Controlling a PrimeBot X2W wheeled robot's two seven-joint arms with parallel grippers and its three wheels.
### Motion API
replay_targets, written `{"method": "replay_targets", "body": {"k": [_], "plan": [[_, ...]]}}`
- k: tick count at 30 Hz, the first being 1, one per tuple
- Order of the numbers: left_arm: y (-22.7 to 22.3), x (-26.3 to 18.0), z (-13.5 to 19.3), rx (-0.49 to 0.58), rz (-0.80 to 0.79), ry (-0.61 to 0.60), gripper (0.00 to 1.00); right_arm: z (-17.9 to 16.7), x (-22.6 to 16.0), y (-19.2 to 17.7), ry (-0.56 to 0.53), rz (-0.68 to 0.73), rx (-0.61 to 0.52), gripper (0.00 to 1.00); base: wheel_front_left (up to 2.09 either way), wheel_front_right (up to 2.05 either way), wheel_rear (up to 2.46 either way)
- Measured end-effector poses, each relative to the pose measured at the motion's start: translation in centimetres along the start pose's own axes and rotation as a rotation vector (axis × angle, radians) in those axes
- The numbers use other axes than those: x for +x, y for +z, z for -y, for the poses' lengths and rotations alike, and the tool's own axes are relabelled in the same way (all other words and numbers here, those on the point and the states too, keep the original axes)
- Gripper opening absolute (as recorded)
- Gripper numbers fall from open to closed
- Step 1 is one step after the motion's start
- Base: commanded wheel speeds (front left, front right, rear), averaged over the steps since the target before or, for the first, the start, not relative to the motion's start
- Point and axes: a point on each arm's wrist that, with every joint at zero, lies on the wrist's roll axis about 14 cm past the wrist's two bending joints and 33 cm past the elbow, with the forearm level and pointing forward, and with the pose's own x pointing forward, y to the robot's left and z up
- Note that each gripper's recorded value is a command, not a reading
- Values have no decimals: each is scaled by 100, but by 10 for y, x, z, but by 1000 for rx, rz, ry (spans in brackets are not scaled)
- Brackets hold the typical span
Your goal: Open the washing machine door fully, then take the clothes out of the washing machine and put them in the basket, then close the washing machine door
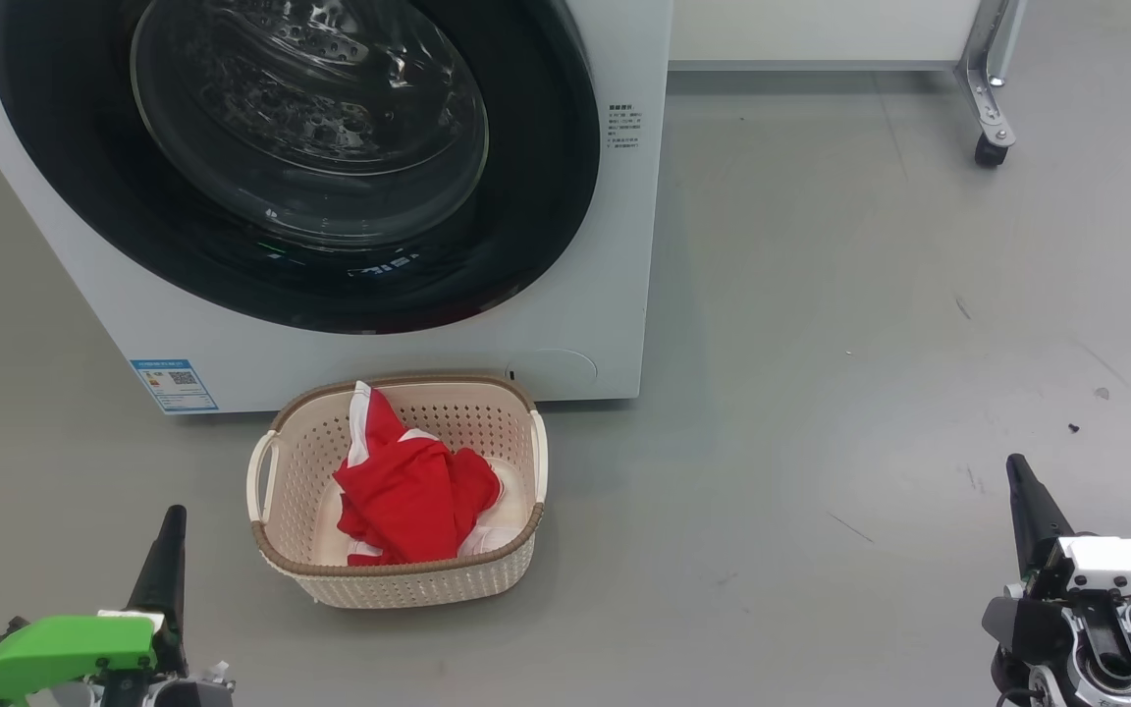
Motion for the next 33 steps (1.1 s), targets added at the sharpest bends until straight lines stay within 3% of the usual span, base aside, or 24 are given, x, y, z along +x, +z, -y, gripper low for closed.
{"method": "replay_targets", "body": {"k": [33], "plan": [[1,0,0,-1,2,-1,0,1,0,1,-3,-1,1,0,0,0,0]]}}
